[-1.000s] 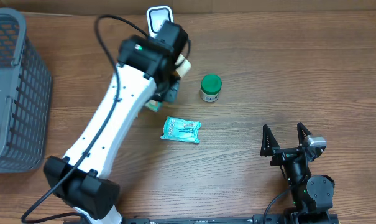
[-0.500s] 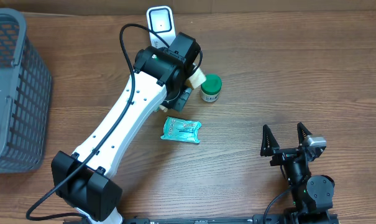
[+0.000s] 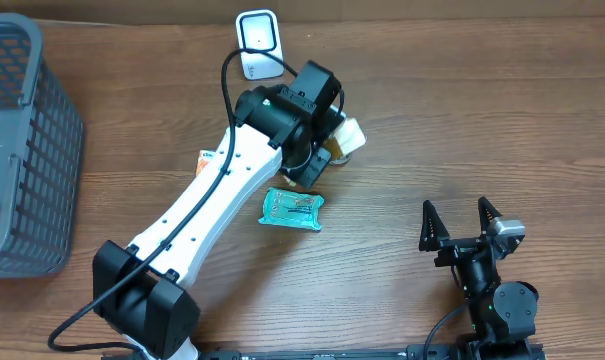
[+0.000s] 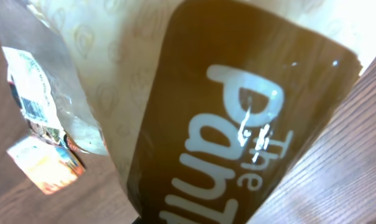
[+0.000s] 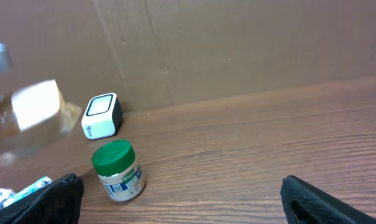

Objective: Scan the item barcode
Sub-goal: 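Lift the Pantree bag out and carry it toward the scanner, then lower the Pantree bag onto the teal packet and release it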

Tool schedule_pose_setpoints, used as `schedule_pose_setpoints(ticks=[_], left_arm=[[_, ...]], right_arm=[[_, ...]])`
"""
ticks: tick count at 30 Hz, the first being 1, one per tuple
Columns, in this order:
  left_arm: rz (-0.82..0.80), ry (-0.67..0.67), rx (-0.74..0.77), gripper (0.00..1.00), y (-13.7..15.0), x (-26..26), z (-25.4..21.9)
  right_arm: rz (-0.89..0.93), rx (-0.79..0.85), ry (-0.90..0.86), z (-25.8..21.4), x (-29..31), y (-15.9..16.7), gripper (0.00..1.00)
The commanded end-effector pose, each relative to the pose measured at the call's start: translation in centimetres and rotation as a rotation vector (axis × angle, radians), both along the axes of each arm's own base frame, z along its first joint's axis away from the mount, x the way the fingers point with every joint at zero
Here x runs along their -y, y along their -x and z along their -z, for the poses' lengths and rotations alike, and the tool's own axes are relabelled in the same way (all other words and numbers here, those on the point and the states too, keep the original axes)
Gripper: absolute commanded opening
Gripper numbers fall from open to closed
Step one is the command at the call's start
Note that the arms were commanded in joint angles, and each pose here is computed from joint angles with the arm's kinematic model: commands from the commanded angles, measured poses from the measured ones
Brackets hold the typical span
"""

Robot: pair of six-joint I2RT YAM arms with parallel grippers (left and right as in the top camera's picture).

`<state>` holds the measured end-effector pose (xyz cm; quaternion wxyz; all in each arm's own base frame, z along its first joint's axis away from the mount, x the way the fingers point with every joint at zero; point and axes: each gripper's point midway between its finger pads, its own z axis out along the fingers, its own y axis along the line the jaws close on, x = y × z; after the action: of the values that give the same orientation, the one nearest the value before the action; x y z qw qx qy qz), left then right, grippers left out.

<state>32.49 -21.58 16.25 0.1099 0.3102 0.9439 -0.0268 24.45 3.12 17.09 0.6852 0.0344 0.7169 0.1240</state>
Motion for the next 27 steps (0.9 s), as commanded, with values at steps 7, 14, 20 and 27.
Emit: schedule_pose_setpoints(ticks=[7,14,20,27], left_arm=[[-0.269,-0.008,-0.152,0.04,2.9,-1.1,5.8],[-0.380,0.059,-0.187,0.04,3.3,0.0,7.5],[-0.377,0.077,-0.185,0.06,3.1,0.4,7.5],[-0.468,0.114,-0.192,0.04,2.8,0.8,7.4]], right_arm=[[0.005,0.006,0.004,0.1,0.1,0.0,1.00],[0.005,0.007,0.004,0.1,0.1,0.0,1.00],[0.005,0.007,0.004,0.1,0.1,0.0,1.00],[0.005,0.007,0.004,0.1,0.1,0.0,1.00]])
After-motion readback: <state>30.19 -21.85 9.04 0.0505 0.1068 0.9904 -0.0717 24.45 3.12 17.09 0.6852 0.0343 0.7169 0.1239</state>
